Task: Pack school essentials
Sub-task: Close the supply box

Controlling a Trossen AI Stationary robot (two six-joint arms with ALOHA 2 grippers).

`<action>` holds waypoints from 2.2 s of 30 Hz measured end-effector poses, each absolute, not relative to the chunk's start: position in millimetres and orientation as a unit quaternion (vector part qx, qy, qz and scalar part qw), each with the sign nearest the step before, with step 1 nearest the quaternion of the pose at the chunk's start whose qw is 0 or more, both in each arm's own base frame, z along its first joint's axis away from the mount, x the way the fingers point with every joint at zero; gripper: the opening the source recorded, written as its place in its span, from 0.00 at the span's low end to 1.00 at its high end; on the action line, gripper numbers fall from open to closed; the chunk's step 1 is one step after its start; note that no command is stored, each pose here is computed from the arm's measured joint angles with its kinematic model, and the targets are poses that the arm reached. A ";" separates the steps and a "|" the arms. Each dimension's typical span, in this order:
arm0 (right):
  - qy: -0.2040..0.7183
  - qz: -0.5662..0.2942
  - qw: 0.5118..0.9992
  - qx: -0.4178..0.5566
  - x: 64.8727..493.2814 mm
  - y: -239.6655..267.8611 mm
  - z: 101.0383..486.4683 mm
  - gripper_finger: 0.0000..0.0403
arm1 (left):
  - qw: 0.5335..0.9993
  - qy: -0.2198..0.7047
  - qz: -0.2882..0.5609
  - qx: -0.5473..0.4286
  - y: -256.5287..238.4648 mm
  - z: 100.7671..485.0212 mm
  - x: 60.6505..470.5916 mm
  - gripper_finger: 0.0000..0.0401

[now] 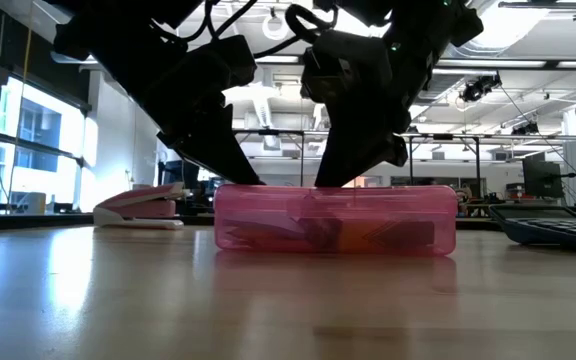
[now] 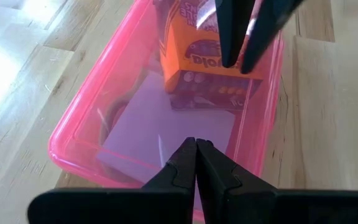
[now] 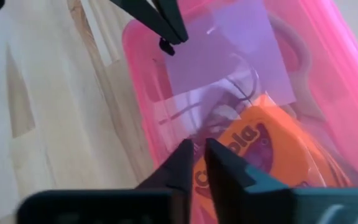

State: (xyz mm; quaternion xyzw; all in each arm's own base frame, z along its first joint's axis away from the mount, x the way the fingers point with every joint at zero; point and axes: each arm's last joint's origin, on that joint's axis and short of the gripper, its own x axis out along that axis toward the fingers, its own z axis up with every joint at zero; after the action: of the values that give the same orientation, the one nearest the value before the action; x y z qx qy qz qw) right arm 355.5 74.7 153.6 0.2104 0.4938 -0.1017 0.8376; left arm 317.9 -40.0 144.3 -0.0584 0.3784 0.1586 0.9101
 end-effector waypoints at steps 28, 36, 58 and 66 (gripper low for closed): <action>0.502 -0.113 0.826 0.230 358.1 70.0 146.9 0.00 | 0.895 0.405 0.158 -0.097 -40.2 138.9 315.4 0.00; 0.504 -0.109 0.826 0.227 358.1 70.2 146.7 0.00 | 0.889 0.412 0.169 -0.108 -39.3 131.0 317.6 0.00; 0.450 -0.035 0.879 0.156 346.7 110.2 176.6 0.00 | 0.904 0.387 0.149 -0.107 -43.1 134.7 321.5 0.00; 0.441 -0.027 0.887 0.136 348.1 109.0 178.7 0.00 | 0.910 0.378 0.142 -0.097 -43.7 134.8 322.8 0.00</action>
State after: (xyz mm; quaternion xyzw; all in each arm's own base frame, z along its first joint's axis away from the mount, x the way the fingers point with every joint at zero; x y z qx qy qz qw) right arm 348.1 109.0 178.7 0.1362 0.4410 -0.0272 0.8867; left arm 322.8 -43.7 134.8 -0.0975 0.3783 0.1420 0.9095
